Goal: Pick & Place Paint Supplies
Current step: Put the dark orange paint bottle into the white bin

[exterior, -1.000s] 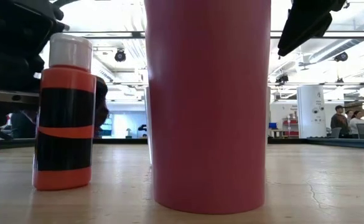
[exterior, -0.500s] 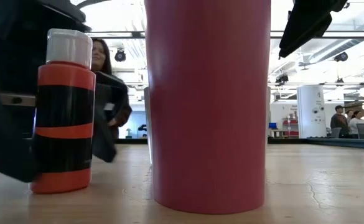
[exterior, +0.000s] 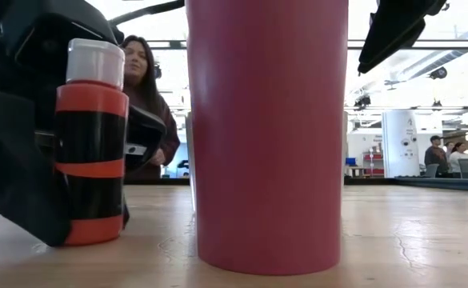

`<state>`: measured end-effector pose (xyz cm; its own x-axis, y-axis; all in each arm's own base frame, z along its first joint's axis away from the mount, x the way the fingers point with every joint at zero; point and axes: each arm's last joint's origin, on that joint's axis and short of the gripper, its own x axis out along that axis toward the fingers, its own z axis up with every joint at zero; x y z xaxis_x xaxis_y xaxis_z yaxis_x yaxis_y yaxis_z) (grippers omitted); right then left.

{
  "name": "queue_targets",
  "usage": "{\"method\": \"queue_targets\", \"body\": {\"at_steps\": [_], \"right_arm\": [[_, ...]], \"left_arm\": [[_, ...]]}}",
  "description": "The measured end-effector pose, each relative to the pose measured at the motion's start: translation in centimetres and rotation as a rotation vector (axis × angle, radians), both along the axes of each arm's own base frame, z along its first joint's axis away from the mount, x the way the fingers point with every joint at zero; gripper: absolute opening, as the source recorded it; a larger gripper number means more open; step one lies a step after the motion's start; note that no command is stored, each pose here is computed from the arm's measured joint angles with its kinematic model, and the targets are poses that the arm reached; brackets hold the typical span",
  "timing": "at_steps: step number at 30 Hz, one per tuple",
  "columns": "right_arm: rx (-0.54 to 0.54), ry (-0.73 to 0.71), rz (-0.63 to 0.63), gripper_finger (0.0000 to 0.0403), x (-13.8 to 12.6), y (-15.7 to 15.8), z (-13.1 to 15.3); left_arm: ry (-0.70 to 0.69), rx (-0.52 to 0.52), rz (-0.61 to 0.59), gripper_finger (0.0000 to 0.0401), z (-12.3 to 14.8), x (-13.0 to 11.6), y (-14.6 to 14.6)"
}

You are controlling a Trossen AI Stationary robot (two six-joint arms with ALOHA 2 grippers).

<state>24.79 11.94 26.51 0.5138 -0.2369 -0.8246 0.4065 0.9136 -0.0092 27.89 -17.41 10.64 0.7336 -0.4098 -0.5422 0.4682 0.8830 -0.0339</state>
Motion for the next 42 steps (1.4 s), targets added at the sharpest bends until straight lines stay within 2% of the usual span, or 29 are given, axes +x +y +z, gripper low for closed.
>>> {"method": "queue_targets", "body": {"at_steps": [6, 10, 19, 21, 24, 29, 42], "right_arm": [[-0.003, -0.001, 0.005, 0.0136, 0.0, 0.0, 0.0], [0.000, -0.005, 0.005, 0.0124, 0.1, 0.0, 0.0], [0.041, -0.035, -0.042, 0.0105, 0.2, 0.1, 0.1], [0.066, -0.078, -0.037, 0.0101, 0.6, 0.3, 0.3], [0.100, -0.165, 0.035, 0.0094, 1.5, 0.9, 0.8], [0.094, -0.275, 0.156, 0.0085, 3.0, 1.7, 1.3], [0.068, -0.223, 0.164, 0.0108, 6.4, 1.2, -2.1]], "left_arm": [[0.060, 0.040, -0.001, 0.0110, 1.0, -0.7, 0.5], [0.097, 0.059, 0.007, 0.0110, 2.7, -1.5, 1.1], [0.028, 0.080, 0.061, 0.0110, 7.0, -3.5, 2.8], [0.014, 0.076, 0.083, 0.0110, 7.4, -4.1, 3.4], [-0.001, 0.055, 0.117, 0.0110, 7.8, -4.9, 4.1], [-0.028, 0.034, 0.136, 0.0110, 8.4, -5.6, 5.1], [-0.062, 0.007, 0.170, 0.0110, 9.1, -6.3, 6.3]]}}
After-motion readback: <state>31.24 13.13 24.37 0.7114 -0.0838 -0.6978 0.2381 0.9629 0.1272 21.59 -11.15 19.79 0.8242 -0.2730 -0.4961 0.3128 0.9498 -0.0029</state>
